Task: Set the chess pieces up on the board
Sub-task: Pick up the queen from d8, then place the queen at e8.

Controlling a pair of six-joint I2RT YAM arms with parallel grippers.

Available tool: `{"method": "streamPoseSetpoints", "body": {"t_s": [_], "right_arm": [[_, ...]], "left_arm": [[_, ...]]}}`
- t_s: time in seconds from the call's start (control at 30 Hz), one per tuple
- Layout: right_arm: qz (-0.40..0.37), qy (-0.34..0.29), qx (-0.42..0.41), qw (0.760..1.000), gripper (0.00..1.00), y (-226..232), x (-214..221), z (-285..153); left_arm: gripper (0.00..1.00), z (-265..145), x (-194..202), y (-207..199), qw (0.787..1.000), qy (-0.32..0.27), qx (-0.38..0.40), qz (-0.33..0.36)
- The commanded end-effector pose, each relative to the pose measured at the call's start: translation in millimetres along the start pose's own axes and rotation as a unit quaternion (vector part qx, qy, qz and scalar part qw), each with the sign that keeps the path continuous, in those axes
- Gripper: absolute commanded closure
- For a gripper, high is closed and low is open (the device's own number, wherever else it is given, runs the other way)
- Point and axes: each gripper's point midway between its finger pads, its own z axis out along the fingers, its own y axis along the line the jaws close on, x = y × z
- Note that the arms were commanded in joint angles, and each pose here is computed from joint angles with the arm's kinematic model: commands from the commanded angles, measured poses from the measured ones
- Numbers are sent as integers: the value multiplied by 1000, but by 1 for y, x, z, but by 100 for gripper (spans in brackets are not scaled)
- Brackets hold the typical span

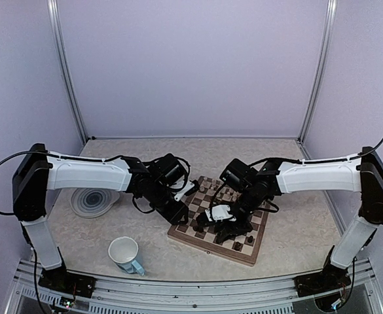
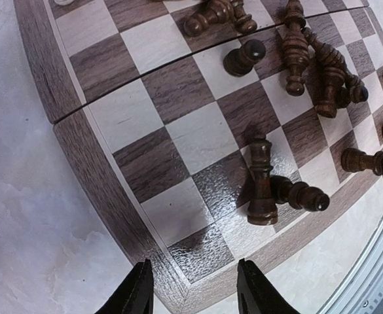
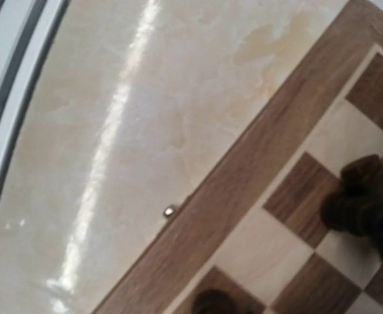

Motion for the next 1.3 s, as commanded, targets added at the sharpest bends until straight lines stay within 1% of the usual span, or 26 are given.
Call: {"method": "streamPoseSetpoints", "body": {"t_s": [0.0, 0.13, 0.2, 0.23, 0.37, 0.73, 1.1, 1.17, 1.27], "right_arm": [[-3, -1, -7, 1000, 70, -5, -10, 4], [-7, -8, -8, 1000, 85, -6, -17, 4], [-12, -10, -8, 1000, 91, -7, -21, 4], [-13, -10, -10, 1000, 94, -7, -22, 5], [-19, -15, -16, 1000, 97, -7, -31, 8], [-18, 0, -5, 1000, 98, -17, -32, 21], [-18, 16, 24, 999, 98, -29, -29, 22], [-18, 16, 25, 999, 95, -29, -28, 22], [-16, 12, 20, 1000, 86, -27, -30, 22]], "left_arm": [[55, -9, -7, -3, 999, -34, 9, -9], [55, -10, -1, -1, 999, -36, 6, -13], [55, -10, 1, 0, 999, -37, 5, -13], [55, -11, 2, 0, 999, -38, 6, -14], [55, -9, 4, 0, 999, -39, 6, -15], [55, -8, 8, 1, 999, -39, 5, -16], [55, -8, 6, 0, 999, -41, 7, -14], [55, -8, 7, 0, 999, -40, 7, -14], [55, -7, 7, 0, 999, -39, 8, -14]]}}
